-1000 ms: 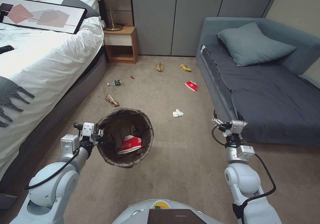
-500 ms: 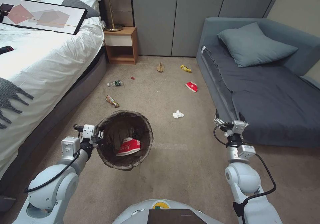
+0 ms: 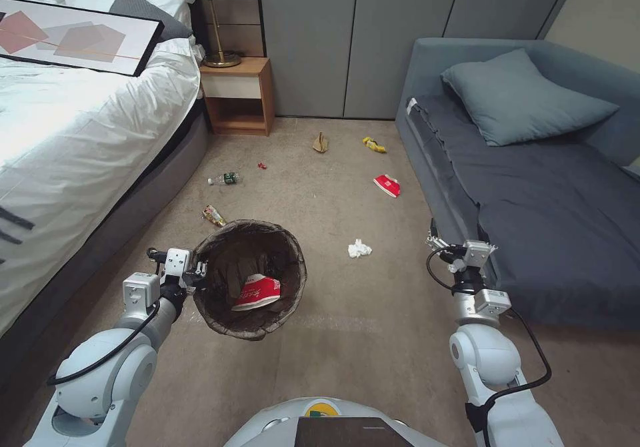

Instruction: Pick up the trash bin, then pick up the garbage from the floor and place it into the trash bin.

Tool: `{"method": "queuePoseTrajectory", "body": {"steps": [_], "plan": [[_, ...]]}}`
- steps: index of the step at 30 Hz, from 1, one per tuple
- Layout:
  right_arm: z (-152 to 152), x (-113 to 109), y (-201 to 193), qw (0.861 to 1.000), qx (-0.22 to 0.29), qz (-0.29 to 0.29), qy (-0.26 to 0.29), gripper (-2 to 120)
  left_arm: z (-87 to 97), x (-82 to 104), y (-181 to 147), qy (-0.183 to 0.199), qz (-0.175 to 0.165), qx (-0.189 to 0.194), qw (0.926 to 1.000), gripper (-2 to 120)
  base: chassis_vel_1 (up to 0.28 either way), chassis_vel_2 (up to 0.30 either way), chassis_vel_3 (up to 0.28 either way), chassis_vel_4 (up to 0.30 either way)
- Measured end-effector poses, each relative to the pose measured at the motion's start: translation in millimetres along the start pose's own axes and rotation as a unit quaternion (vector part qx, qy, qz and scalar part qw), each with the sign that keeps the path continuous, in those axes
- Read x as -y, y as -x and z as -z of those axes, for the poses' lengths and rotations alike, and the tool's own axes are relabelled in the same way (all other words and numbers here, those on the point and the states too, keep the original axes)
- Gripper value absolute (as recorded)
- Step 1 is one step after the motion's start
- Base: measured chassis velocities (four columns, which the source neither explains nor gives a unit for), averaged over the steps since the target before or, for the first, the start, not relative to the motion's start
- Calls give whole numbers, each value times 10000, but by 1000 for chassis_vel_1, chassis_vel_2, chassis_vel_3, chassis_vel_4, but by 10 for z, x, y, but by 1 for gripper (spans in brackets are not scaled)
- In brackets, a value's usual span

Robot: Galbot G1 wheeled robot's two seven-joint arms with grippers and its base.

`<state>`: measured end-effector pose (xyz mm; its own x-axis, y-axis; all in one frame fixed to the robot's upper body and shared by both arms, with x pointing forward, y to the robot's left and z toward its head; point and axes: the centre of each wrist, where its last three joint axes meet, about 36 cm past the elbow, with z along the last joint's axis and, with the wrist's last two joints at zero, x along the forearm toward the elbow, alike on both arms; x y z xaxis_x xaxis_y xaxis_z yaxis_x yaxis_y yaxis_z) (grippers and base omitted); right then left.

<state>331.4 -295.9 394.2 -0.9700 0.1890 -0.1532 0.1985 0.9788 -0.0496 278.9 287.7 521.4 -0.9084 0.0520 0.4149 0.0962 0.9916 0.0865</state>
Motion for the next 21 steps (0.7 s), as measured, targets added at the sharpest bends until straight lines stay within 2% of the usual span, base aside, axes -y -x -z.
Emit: {"method": "queuePoseTrajectory", "body": {"steps": [21], "plan": [[-31,-5,-10,10000,-21,64,-10,100,-9,-19,25,-1,31,-15,10000,0,-166,160,166,-166]]}}
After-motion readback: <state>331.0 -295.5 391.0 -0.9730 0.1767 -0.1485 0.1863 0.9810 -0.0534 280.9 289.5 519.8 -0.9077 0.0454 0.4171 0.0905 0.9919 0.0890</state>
